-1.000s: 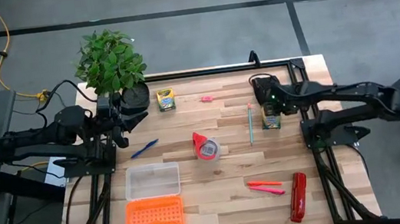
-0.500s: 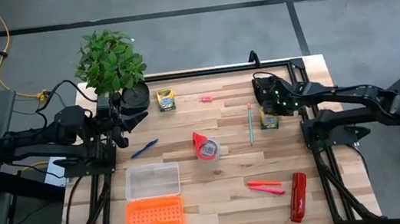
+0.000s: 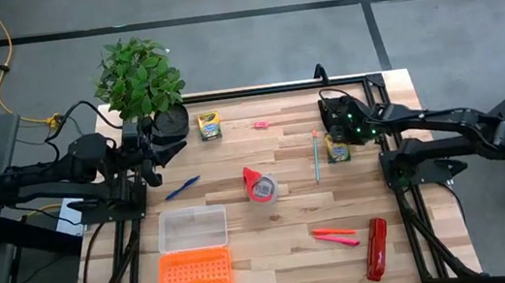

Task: Pack school essentials
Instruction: Put the yellow crayon box into the orange supply box

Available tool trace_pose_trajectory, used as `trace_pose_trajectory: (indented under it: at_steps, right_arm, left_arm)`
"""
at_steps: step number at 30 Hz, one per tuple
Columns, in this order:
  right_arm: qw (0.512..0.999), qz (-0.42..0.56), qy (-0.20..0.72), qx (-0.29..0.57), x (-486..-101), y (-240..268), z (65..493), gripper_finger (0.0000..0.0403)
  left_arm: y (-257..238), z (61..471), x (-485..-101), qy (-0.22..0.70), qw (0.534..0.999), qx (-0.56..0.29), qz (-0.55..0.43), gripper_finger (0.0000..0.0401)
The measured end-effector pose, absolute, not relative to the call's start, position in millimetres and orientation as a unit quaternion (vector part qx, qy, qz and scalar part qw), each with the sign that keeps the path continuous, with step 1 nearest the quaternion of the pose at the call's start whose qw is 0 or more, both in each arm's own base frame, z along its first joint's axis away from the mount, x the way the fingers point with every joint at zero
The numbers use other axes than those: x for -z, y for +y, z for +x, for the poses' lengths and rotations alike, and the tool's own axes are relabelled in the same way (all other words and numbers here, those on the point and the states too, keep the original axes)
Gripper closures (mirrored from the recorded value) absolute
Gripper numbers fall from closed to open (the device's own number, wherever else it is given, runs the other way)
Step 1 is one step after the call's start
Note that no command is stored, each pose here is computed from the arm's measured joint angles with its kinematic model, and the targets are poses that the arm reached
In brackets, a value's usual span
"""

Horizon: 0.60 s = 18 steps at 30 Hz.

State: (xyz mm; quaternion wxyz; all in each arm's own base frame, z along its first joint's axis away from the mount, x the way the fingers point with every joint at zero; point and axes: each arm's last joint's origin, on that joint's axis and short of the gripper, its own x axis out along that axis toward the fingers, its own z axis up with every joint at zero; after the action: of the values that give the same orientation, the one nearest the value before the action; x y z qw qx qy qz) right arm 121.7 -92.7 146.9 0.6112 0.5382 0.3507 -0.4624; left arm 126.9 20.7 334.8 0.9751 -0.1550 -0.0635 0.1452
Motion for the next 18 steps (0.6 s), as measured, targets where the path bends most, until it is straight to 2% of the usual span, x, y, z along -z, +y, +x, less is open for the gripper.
trace_pose_trajectory:
  at_steps: [4, 9, 14, 18]
  right_arm:
    - [0.651, 0.525, 0.337, 0.432, -168, -91, 125, 0.0397]
    - [0.724, 0.498, 0.296, 0.376, -200, -81, 133, 0.0399]
    - [0.805, 0.475, 0.184, 0.305, -229, -66, 152, 0.04]
    - [0.846, 0.458, 0.08, 0.262, -249, -52, 168, 0.0401]
  left_arm:
    - [21, 127, -335, -0.063, 0.975, -0.145, -0.155, 0.0301]
    - [21, 127, -335, -0.064, 0.975, -0.146, -0.155, 0.0301]
    - [21, 128, -337, -0.076, 0.974, -0.144, -0.158, 0.0301]
    - [22, 136, -337, -0.083, 0.968, -0.141, -0.19, 0.0297]
